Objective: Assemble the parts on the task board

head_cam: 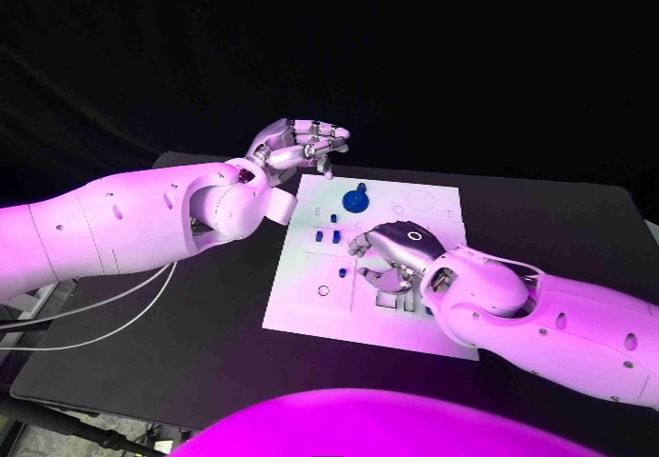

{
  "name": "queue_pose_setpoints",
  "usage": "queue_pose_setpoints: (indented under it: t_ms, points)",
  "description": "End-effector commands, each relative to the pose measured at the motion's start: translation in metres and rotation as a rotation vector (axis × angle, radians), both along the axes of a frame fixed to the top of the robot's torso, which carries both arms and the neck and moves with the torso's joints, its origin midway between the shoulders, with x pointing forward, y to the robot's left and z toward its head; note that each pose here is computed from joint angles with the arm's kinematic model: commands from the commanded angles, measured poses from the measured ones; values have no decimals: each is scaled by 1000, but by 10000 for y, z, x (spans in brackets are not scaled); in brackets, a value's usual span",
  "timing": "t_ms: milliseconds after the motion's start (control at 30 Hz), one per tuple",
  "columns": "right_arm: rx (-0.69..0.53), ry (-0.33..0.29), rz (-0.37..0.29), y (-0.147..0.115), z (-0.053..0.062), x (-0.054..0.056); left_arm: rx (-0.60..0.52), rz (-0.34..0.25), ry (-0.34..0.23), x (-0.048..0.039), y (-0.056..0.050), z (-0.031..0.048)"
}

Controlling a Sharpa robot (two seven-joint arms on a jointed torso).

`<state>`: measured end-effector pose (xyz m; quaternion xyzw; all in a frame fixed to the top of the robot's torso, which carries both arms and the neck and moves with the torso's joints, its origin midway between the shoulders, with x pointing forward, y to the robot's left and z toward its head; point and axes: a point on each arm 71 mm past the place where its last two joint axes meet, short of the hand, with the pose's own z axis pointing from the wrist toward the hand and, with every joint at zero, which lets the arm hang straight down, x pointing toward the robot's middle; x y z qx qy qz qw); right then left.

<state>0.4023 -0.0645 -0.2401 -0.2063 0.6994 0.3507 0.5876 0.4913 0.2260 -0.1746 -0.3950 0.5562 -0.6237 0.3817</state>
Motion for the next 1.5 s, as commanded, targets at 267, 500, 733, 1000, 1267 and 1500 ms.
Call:
queue_pose_setpoints:
  t_ms: [267,500,733,1000,1267,1500]
  points:
    - [-30,36,-85,-644,351,324,-14,-15,-5,-1,-5,16]
    - [-116,58,-115,-856,326,501,-12,-1,-14,5,2,19]
    - [-144,68,-103,-802,259,557,-12,3,-16,9,6,19]
    - [-164,87,-95,-708,131,572,-11,5,-17,7,14,20]
    - [-181,82,-106,-681,64,615,-10,6,-16,3,26,21]
    - [-189,71,-113,-686,47,628,-9,7,-14,1,37,20]
